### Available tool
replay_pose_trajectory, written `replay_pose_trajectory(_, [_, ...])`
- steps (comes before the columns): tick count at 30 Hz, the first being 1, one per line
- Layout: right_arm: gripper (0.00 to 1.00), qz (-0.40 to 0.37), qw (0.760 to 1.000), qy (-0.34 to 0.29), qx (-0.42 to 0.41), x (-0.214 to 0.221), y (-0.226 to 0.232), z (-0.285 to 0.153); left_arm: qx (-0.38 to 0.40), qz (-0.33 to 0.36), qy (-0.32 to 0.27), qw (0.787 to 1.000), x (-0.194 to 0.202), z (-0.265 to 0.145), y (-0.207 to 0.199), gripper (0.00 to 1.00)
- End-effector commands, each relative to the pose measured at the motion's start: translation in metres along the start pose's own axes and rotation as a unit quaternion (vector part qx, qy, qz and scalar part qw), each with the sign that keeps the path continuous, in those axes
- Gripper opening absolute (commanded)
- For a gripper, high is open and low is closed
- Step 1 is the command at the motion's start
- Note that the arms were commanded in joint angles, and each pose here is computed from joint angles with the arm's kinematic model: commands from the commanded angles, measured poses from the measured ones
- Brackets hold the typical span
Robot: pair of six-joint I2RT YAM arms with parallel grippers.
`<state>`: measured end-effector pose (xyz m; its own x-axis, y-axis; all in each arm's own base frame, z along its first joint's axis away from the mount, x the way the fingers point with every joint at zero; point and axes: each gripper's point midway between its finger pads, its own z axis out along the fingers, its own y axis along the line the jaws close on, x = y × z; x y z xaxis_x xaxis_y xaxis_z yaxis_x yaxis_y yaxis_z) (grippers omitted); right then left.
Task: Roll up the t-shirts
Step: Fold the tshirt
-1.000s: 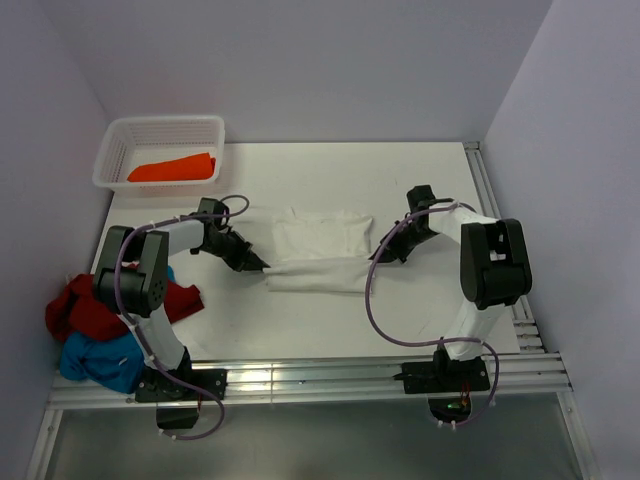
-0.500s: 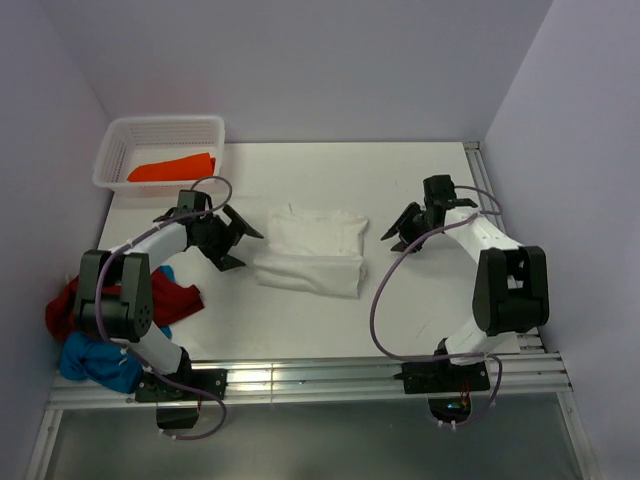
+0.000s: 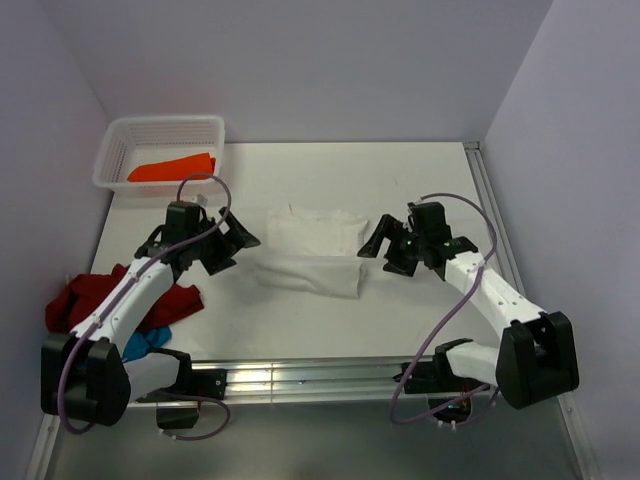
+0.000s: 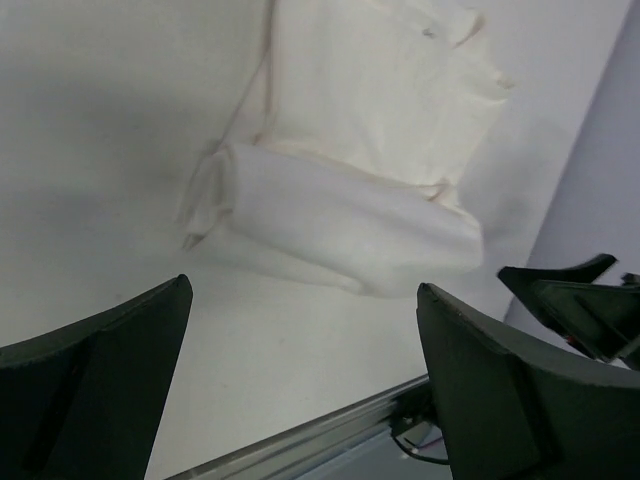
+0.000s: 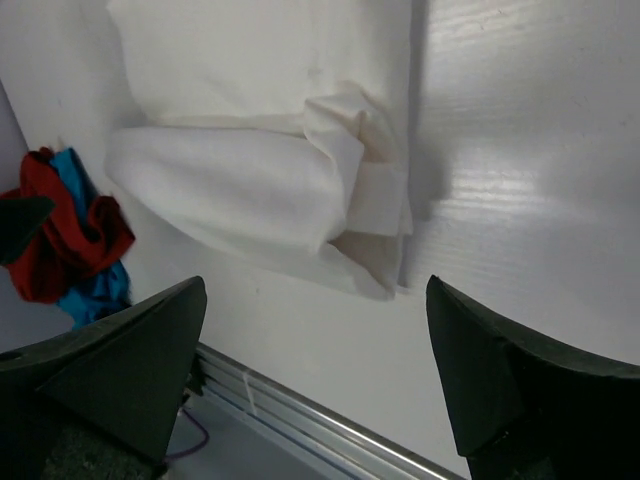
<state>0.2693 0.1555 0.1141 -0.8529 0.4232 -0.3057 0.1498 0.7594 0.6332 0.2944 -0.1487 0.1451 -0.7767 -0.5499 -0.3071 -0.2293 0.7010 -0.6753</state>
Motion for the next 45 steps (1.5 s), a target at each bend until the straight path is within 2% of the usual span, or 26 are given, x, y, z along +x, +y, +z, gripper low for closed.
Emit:
replay_pose_trajectory(1, [0.95,-0.025,0.999,-0.035,0.003,0.001,-0.002,-0.001,-0.042,0.017,-0.022,0.999,0.012,0.005,0.038,0.99])
replay_pose_trajectory(3, [0.93,-0.034,0.998,-0.05,0.023,-0.002,-0.002,0.001,-0.039,0.02,-0.045,0.998,0.008,0.005,0.04,1.0])
replay_pose_trajectory(6, [0.85,-0.073,0.995,-0.056,0.048,0.001,0.006,0.005,-0.015,0.043,-0.059,0.997,0.006,0.008,0.034,1.0])
replay_pose_trajectory(7, [0.78,-0.098,0.993,-0.05,0.051,0.007,0.009,0.008,-0.011,0.058,-0.063,0.996,0.005,0.007,0.031,0.99])
replay_pose_trajectory(9, [0.73,-0.128,0.988,-0.065,0.058,0.005,0.011,0.009,-0.002,0.086,-0.072,0.994,0.002,0.006,0.02,0.99])
replay_pose_trajectory(12, [0.75,-0.169,0.982,-0.075,0.035,0.01,0.019,0.007,-0.003,0.096,-0.066,0.993,0.008,0.009,0.02,1.0])
replay_pose_trajectory(14, [0.8,-0.203,0.974,-0.097,0.021,0.006,0.026,0.004,0.021,0.134,-0.063,0.989,0.01,0.011,0.015,0.98])
replay_pose_trajectory(17, [0.81,-0.229,0.966,-0.121,0.028,0.0,0.027,-0.003,0.025,0.132,-0.068,0.989,0.01,0.014,0.017,0.98])
replay_pose_trajectory(19, [0.81,-0.224,0.966,-0.119,0.047,-0.003,0.023,-0.005,0.021,0.118,-0.067,0.991,0.011,0.017,0.019,0.98])
replay_pose_trajectory(22, [0.75,-0.199,0.973,-0.104,0.056,0.0,0.021,0.003,0.02,0.102,-0.056,0.993,0.013,0.025,0.02,0.97])
replay_pose_trajectory(32, [0.68,-0.168,0.983,-0.072,0.033,0.009,0.027,0.033,0.012,0.101,-0.039,0.994,0.017,0.042,0.023,0.89])
replay_pose_trajectory(37, [0.6,-0.153,0.986,-0.058,0.022,0.012,0.031,0.044,0.018,0.097,-0.026,0.995,0.022,0.051,0.023,0.8])
replay_pose_trajectory(41, [0.44,-0.146,0.988,-0.055,0.019,0.014,0.031,0.047,0.021,0.1,-0.016,0.995,0.023,0.057,0.019,0.69])
replay_pose_trajectory(42, [0.34,-0.145,0.988,-0.056,0.017,0.014,0.031,0.046,0.02,0.1,-0.014,0.995,0.024,0.057,0.019,0.63])
replay_pose_trajectory(44, [0.22,-0.144,0.988,-0.057,0.016,0.014,0.031,0.044,0.02,0.101,-0.011,0.995,0.025,0.057,0.019,0.56])
replay_pose_trajectory(45, [0.07,-0.143,0.988,-0.059,0.016,0.014,0.032,0.042,0.021,0.102,-0.011,0.995,0.025,0.057,0.019,0.5])
